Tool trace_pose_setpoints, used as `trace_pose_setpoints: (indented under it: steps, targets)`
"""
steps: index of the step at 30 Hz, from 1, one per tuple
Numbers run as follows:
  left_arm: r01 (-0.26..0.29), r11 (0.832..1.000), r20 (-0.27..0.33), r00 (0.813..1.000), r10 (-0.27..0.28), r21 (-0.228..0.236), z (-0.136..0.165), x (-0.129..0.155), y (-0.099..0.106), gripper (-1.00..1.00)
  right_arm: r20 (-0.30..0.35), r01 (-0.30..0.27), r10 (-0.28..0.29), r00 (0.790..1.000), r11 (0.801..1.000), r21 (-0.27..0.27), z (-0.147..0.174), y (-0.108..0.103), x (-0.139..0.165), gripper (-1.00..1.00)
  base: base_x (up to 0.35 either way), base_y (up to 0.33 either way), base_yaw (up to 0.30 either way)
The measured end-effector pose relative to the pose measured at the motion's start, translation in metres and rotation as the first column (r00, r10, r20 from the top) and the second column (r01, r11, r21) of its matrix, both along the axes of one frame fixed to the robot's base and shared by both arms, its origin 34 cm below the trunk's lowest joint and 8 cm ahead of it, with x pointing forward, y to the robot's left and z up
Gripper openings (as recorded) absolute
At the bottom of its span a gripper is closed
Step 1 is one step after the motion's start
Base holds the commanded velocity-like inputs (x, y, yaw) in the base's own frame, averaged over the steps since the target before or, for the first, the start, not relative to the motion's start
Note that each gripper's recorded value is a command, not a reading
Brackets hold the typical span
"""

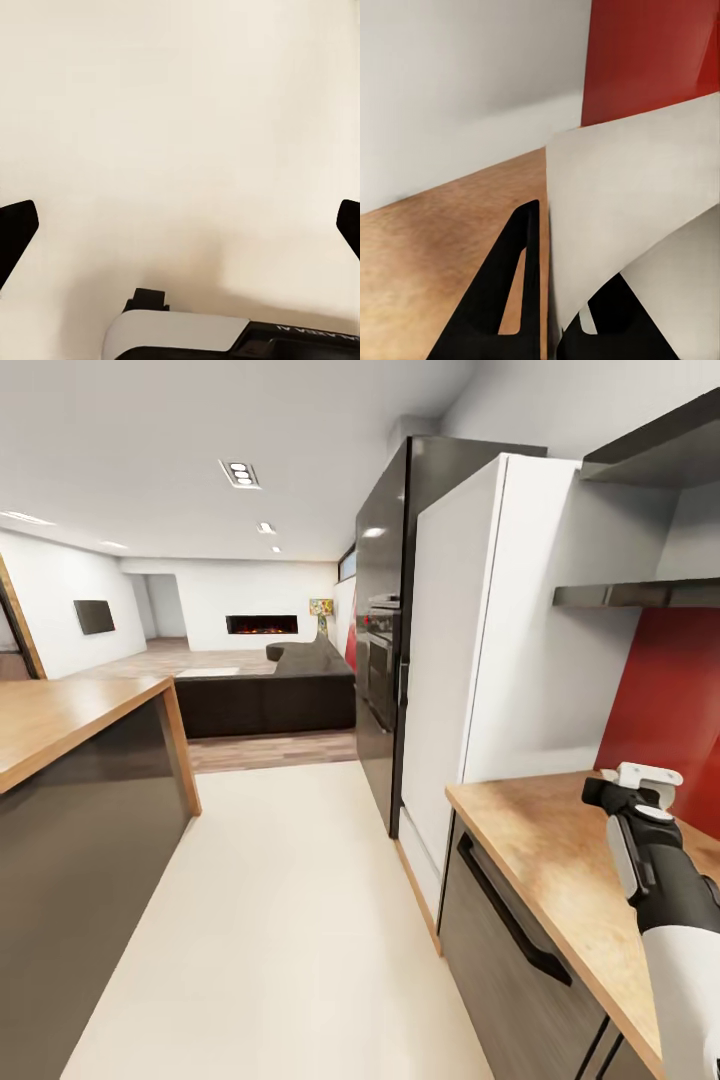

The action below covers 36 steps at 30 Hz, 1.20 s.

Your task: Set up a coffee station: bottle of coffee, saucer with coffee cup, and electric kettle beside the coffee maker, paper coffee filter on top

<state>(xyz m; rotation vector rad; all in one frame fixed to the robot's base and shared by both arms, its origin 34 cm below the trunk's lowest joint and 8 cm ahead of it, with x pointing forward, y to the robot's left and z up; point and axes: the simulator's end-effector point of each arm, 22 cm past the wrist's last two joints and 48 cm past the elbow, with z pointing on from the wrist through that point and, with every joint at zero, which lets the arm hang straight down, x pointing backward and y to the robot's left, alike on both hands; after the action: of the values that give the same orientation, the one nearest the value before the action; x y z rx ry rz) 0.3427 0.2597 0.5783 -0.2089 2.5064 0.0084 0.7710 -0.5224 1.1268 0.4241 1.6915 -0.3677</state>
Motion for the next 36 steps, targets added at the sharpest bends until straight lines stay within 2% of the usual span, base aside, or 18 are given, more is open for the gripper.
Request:
trace_pose_setpoints:
  steps: [5,8,10,11,21,24,28,36]
  targets:
    - [0.0,1.0,0.0,1.0,0.0,0.0,0.007,-0.001,0.0,1.0,0.058,-0.033,0.033,0.998,0.999,-0.015,0.024,0.025,-0.011,-1.0,0.0,0.0,0.0]
    - [0.0,1.0,0.0,1.0,0.0,0.0,0.01,-0.001,0.0,1.0,0.085,-0.055,0.058,0.995,0.998,-0.035,0.038,0.05,-0.041,-1.0,0.0,0.0,0.0]
    - [0.0,1.0,0.0,1.0,0.0,0.0,0.01,-0.001,0.0,1.0,0.085,-0.06,0.063,0.994,0.998,-0.035,0.038,0.054,-0.045,-1.0,0.0,0.0,0.0]
    - [0.0,1.0,0.0,1.0,0.0,0.0,0.01,-0.001,0.0,1.0,0.08,-0.069,0.071,0.994,0.997,-0.026,0.036,0.062,-0.05,-1.0,0.0,0.0,0.0]
    - [0.0,1.0,-0.001,1.0,0.0,0.0,0.01,-0.001,0.0,1.0,0.071,-0.077,0.079,0.994,0.997,-0.032,0.027,0.069,-0.061,-1.0,0.0,0.0,-0.052]
    - [0.0,1.0,-0.003,1.0,0.0,0.0,0.01,-0.002,0.0,1.0,0.063,-0.101,0.104,0.993,0.994,-0.043,0.024,0.081,-0.059,-1.0,0.0,0.0,-0.095]
    - [0.0,1.0,-0.006,1.0,0.0,0.0,0.009,-0.003,0.0,1.0,0.057,-0.111,0.114,0.992,0.993,-0.048,0.021,0.086,-0.057,-1.0,0.0,0.0,-0.036]
    - [0.0,1.0,-0.01,1.0,0.0,0.0,0.009,-0.004,0.0,1.0,0.054,-0.115,0.117,0.992,0.992,-0.05,0.02,0.088,-0.056,-1.0,-0.053,0.041,-0.008]
